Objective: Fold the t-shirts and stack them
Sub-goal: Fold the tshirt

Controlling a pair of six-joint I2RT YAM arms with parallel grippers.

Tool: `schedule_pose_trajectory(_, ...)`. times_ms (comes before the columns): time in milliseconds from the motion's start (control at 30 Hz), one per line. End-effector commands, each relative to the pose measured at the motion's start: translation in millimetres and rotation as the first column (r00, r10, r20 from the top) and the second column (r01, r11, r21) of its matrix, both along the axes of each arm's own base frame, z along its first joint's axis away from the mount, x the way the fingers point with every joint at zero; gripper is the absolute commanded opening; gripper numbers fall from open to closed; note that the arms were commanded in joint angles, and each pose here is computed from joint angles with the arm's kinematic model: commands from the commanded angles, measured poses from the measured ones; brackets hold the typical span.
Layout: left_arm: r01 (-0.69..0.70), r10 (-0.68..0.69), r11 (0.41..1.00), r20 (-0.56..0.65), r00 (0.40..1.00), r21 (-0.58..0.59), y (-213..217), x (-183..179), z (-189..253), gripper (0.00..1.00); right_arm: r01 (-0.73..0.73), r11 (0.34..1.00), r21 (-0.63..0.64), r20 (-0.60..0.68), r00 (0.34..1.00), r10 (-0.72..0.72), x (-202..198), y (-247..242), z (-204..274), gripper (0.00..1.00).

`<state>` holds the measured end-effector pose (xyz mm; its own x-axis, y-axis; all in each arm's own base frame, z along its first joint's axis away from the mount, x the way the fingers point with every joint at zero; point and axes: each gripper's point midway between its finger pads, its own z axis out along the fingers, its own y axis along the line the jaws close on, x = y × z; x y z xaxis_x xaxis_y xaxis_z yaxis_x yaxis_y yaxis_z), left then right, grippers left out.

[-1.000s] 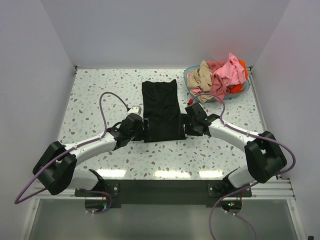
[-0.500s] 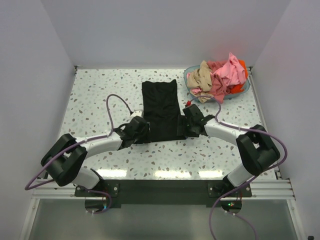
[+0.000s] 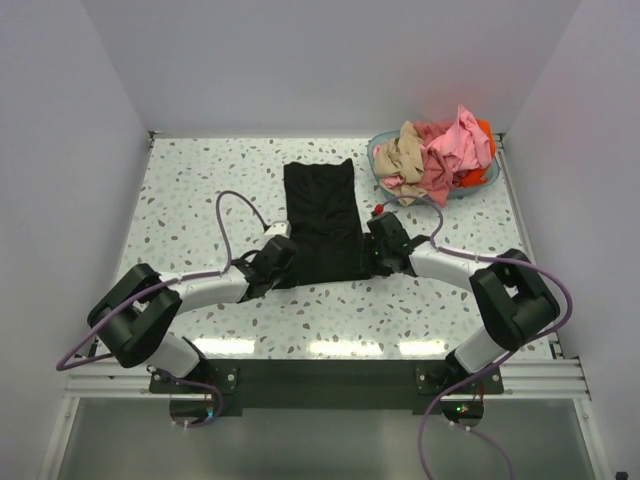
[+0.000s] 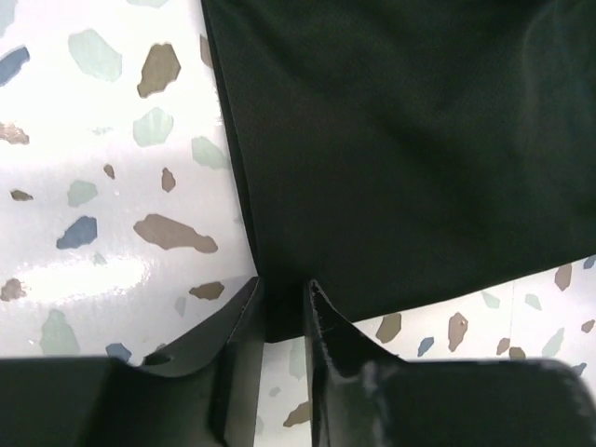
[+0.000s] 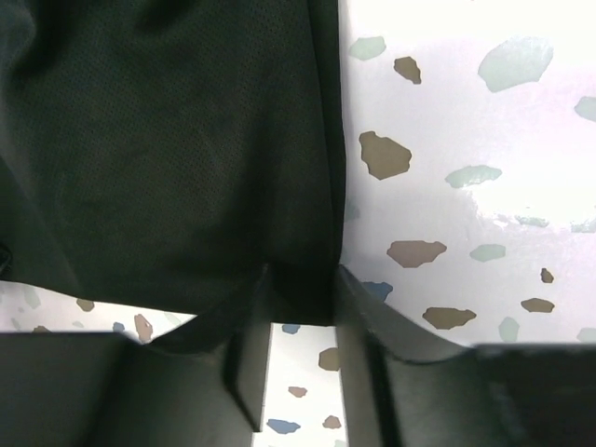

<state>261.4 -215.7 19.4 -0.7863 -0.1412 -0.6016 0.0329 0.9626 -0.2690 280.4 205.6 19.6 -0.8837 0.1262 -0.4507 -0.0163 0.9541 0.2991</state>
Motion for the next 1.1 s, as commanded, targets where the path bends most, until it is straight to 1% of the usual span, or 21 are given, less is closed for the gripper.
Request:
schedule_pose_trajectory(0,0.009,-0.008,1.0,-0.055,0.998,0.019,2,-15,-18,0.19,-0.01,1.0,-0.014,-0.073,0.997,0.009,-21,-5,-18,0.33)
schedule_pose_trajectory(67,0.02,-0.018,1.0,-0.056,0.998,0.021,0,-17,-19,0.09,-0.022,1.0,-0.001,-0.087,0.996,0.022,-27,-3,-17,0.25)
schedule_pose_trajectory(100,0.023,-0.022,1.0,-0.055,0.998,0.02,0,-18,-19,0.0,-0.029,1.0,0.0,-0.09,0.996,0.029,-30,-2,-16,0.14)
schedule_pose_trajectory(133,0.032,-0.031,0.999,-0.057,0.998,0.015,-1,-19,-18,0.0,-0.035,0.999,0.004,-0.087,0.996,0.035,-32,-2,-13,0.07)
schedule_pose_trajectory(200,0.055,-0.054,0.998,-0.051,0.997,0.009,-4,-22,-15,0.0,-0.047,0.999,0.0,-0.099,0.994,0.047,-39,-3,-11,0.0)
schedule_pose_trajectory(333,0.12,-0.12,0.992,-0.003,0.993,-0.044,-13,-34,7,0.0,-0.079,0.997,0.0,-0.107,0.991,0.079,-58,-5,1,0.0)
schedule_pose_trajectory(433,0.176,-0.175,0.981,0.02,0.984,-0.078,-19,-50,19,0.0,-0.103,0.995,0.003,-0.086,0.991,0.103,-71,-8,16,0.0)
schedule_pose_trajectory(500,0.212,-0.212,0.973,0.012,0.977,-0.086,-21,-65,19,0.0,-0.121,0.993,-0.005,-0.088,0.989,0.121,-85,-14,23,0.0)
schedule_pose_trajectory(567,0.236,-0.236,0.966,0.02,0.972,-0.102,-24,-77,26,0.0,-0.136,0.99,-0.025,-0.12,0.984,0.133,-101,-20,23,0.0)
schedule_pose_trajectory(633,0.25,-0.247,0.961,0.036,0.968,-0.115,-23,-86,32,0.0,-0.169,0.985,-0.016,-0.11,0.98,0.166,-115,-17,31,0.0)
schedule_pose_trajectory(667,0.265,-0.263,0.957,0.033,0.964,-0.12,-25,-95,33,0.0,-0.164,0.986,-0.026,-0.131,0.978,0.159,-125,-21,30,0.0)
schedule_pose_trajectory(700,0.271,-0.269,0.955,0.03,0.963,-0.124,-23,-101,32,0.0,-0.196,0.98,-0.016,-0.124,0.973,0.193,-135,-16,35,0.0)
schedule_pose_trajectory(733,0.279,-0.275,0.949,0.051,0.96,-0.145,-25,-104,40,0.0,-0.2,0.98,-0.019,-0.142,0.97,0.196,-144,-18,35,0.0)
schedule_pose_trajectory(800,0.299,-0.297,0.942,0.036,0.954,-0.155,-27,-121,39,0.0,-0.2,0.98,-0.007,-0.165,0.967,0.197,-158,-17,34,0.0)
schedule_pose_trajectory(833,0.302,-0.298,0.939,0.048,0.953,-0.166,-27,-125,43,0.0,-0.225,0.974,0.006,-0.156,0.962,0.223,-168,-14,39,0.0)
schedule_pose_trajectory(867,0.316,-0.315,0.933,0.029,0.948,-0.172,-29,-138,42,0.0,-0.212,0.977,-0.002,-0.185,0.96,0.208,-178,-18,36,0.0)
schedule_pose_trajectory(900,0.32,-0.321,0.932,0.022,0.947,-0.171,-27,-144,39,0.0,-0.233,0.972,0.0,-0.19,0.955,0.229,-187,-17,36,0.0)
schedule_pose_trajectory(933,0.347,-0.348,0.921,0.03,0.937,-0.177,-30,-156,42,0.0,-0.22,0.976,0.002,-0.209,0.954,0.215,-196,-21,36,0.0)
schedule_pose_trajectory(967,0.346,-0.348,0.917,0.022,0.937,-0.197,-32,-162,42,0.0,-0.221,0.975,0.006,-0.215,0.952,0.217,-202,-22,36,0.0)
schedule_pose_trajectory(1000,0.357,-0.36,0.911,0.023,0.933,-0.207,-33,-168,42,0.0,-0.239,0.971,0.01,-0.221,0.946,0.235,-210,-22,37,0.0)
schedule_pose_trajectory(1067,0.399,-0.406,0.883,0.025,0.913,-0.247,-41,-188,48,0.0,-0.236,0.971,0.027,-0.233,0.943,0.236,-221,-24,41,0.0)
